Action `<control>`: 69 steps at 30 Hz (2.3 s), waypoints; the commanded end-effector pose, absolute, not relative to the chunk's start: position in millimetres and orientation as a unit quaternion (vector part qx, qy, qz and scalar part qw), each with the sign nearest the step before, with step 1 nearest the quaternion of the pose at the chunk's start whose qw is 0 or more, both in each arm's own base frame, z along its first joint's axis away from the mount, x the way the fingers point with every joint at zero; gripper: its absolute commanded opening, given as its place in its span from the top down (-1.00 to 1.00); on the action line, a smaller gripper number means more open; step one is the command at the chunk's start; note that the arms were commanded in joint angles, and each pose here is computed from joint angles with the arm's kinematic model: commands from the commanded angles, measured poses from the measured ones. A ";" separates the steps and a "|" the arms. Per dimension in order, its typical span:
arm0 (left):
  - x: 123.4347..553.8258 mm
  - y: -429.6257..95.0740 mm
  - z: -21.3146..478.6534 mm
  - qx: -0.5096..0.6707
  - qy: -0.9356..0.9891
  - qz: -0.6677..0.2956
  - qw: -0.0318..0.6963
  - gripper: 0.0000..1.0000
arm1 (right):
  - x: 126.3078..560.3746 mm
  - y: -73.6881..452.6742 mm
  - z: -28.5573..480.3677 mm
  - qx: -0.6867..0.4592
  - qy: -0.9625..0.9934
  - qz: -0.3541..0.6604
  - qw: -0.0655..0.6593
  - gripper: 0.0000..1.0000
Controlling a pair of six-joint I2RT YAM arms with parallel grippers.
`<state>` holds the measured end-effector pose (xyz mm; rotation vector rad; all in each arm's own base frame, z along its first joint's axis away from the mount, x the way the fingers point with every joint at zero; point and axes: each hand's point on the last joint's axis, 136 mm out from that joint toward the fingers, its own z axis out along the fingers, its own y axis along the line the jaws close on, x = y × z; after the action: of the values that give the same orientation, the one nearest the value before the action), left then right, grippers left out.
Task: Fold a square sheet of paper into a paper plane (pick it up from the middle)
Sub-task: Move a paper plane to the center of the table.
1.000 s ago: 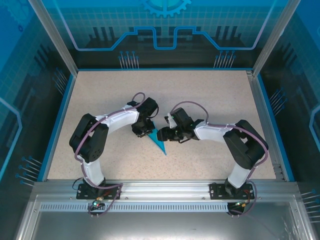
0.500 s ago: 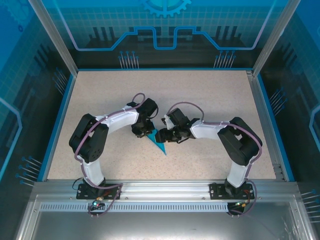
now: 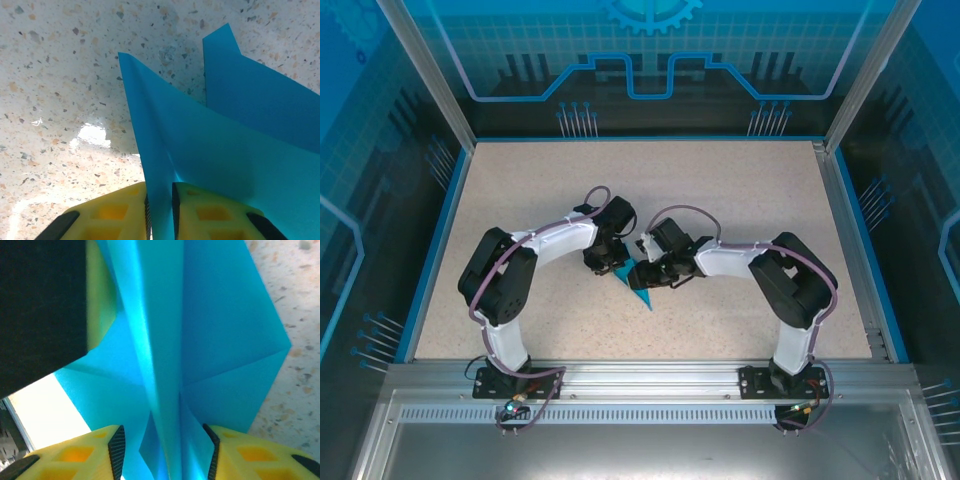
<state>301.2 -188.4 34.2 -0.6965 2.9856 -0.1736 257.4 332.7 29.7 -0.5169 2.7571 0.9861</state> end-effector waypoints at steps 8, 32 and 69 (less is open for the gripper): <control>296.7 -185.9 40.8 -0.225 0.971 -0.070 0.035 0.57 | 252.7 333.5 14.0 -0.193 0.936 0.287 0.071 0.33; 308.8 -179.4 94.0 -0.231 0.944 -0.158 0.173 0.35 | 277.5 295.5 55.8 -0.159 0.960 0.173 0.153 0.93; 296.3 -140.0 97.1 -0.276 0.921 -0.170 0.215 -0.39 | 293.4 274.1 31.8 -0.060 0.991 0.051 0.105 0.84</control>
<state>298.4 -143.5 99.4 -0.7552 2.5532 -0.4762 295.8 265.8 31.2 -0.2076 2.9025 0.1290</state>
